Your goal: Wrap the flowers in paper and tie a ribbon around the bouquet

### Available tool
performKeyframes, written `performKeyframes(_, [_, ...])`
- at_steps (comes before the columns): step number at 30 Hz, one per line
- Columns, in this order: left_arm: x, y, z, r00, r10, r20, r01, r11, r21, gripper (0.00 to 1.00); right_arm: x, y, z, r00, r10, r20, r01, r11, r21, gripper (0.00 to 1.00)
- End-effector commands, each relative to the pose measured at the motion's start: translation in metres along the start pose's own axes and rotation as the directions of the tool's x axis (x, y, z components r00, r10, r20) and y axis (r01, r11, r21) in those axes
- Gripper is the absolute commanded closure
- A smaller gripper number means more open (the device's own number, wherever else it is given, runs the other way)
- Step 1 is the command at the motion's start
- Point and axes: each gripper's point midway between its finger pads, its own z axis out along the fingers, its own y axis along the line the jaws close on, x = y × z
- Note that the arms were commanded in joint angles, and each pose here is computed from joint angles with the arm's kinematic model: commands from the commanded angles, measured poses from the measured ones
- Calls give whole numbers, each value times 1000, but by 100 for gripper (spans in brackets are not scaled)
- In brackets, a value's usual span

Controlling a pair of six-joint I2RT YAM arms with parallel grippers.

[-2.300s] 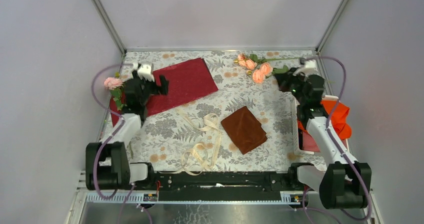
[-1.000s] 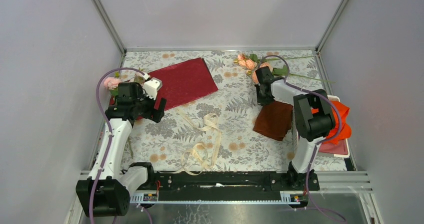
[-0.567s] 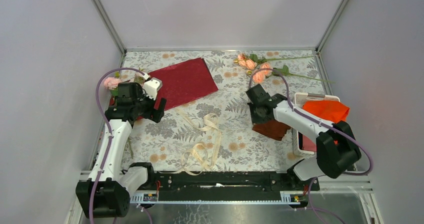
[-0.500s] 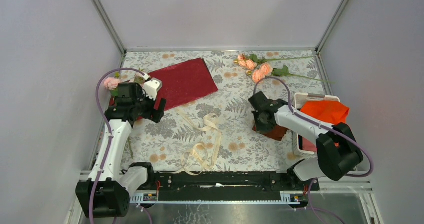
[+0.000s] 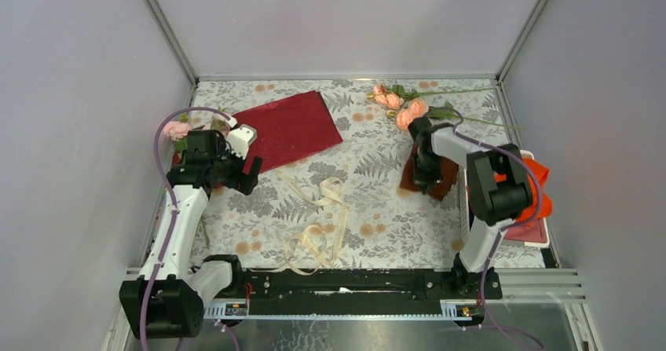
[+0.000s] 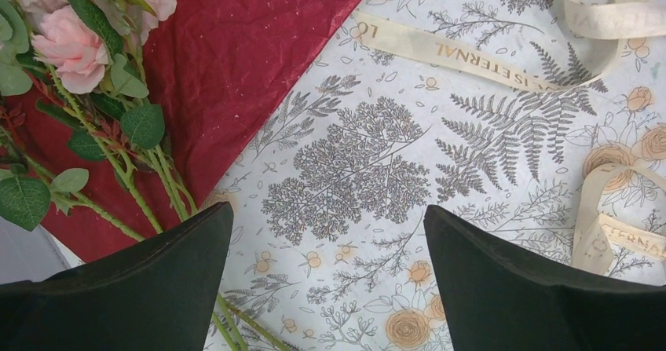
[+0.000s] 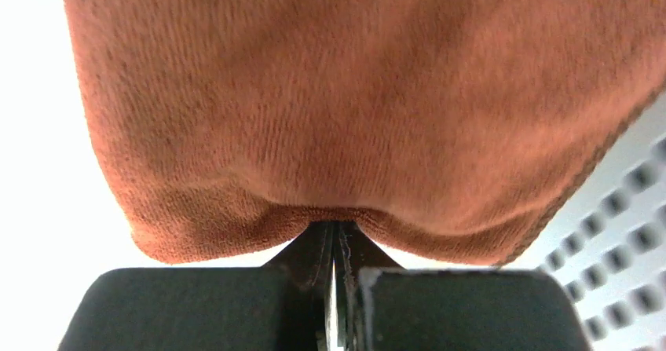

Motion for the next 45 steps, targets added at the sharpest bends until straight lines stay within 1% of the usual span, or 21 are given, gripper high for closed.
performKeyframes(1, [15,-3,1,998,30,-59,-30,1000,7,2,-92,-26,6,988,-38,151,17,990,139,100])
performKeyframes(5, [19,-14,0,995,57,-80,-52,997,55,3,-125,-30,-15,979,-49,196,16,986,164,100])
performKeyframes(8, [17,-23,-1,994,82,-72,-74,992,106,4,-137,0,-48,961,-44,272,40,999,20,100])
performKeyframes(10, [15,-27,0,994,93,-63,-84,987,134,4,-139,42,-71,931,-79,355,129,985,-118,100])
performKeyframes(11, [14,-28,1,994,93,-63,-83,986,147,4,-139,72,-82,911,-103,400,204,954,-219,97])
performKeyframes(14, [9,-37,8,994,88,-68,-73,978,195,4,-143,146,-111,864,-93,495,346,824,-448,74])
performKeyframes(15, [9,-41,10,994,82,-74,-65,975,212,5,-149,166,-119,868,-48,494,339,784,-520,62])
performKeyframes(16, [9,-46,12,994,80,-76,-60,971,232,6,-157,183,-123,873,-4,489,325,751,-574,46])
performKeyframes(18, [8,-59,15,993,85,-78,-60,959,277,7,-177,210,-125,882,79,465,279,707,-650,17])
performKeyframes(19, [8,-66,16,992,95,-78,-68,952,297,7,-187,222,-123,884,107,454,259,697,-669,12])
performKeyframes(20, [8,-72,17,991,110,-76,-81,946,315,7,-198,232,-118,887,129,443,238,695,-679,10])
performKeyframes(23, [11,-90,19,984,163,-72,-128,926,356,7,-222,256,-96,912,166,376,158,703,-694,9])
performKeyframes(24, [12,-97,20,981,181,-69,-143,918,369,6,-225,261,-76,927,163,337,123,716,-687,8])
performKeyframes(26, [14,-109,23,974,217,-64,-176,905,388,6,-231,270,-59,941,162,297,87,732,-676,7])
performKeyframes(29, [17,-123,27,962,265,-65,-216,884,415,4,-227,280,-37,961,141,238,55,746,-663,7])
performKeyframes(31, [17,-129,29,957,283,-63,-230,874,428,3,-216,290,-28,972,119,201,50,734,-678,8])
performKeyframes(35, [14,-135,33,950,307,-58,-252,864,436,3,-185,318,-26,993,54,107,47,644,-764,16])
performKeyframes(39, [8,-138,28,951,307,-33,-260,854,451,2,-174,341,-50,995,73,70,21,527,-850,23])
performKeyframes(41, [6,-141,24,952,306,-15,-265,848,460,2,-179,347,-69,992,100,74,18,472,-882,36])
performKeyframes(44, [6,-143,20,951,310,8,-277,840,466,2,-192,351,-100,983,141,115,44,429,-902,76])
performKeyframes(45, [7,-143,19,950,313,9,-281,840,465,2,-198,352,-114,978,151,141,66,421,-905,94])
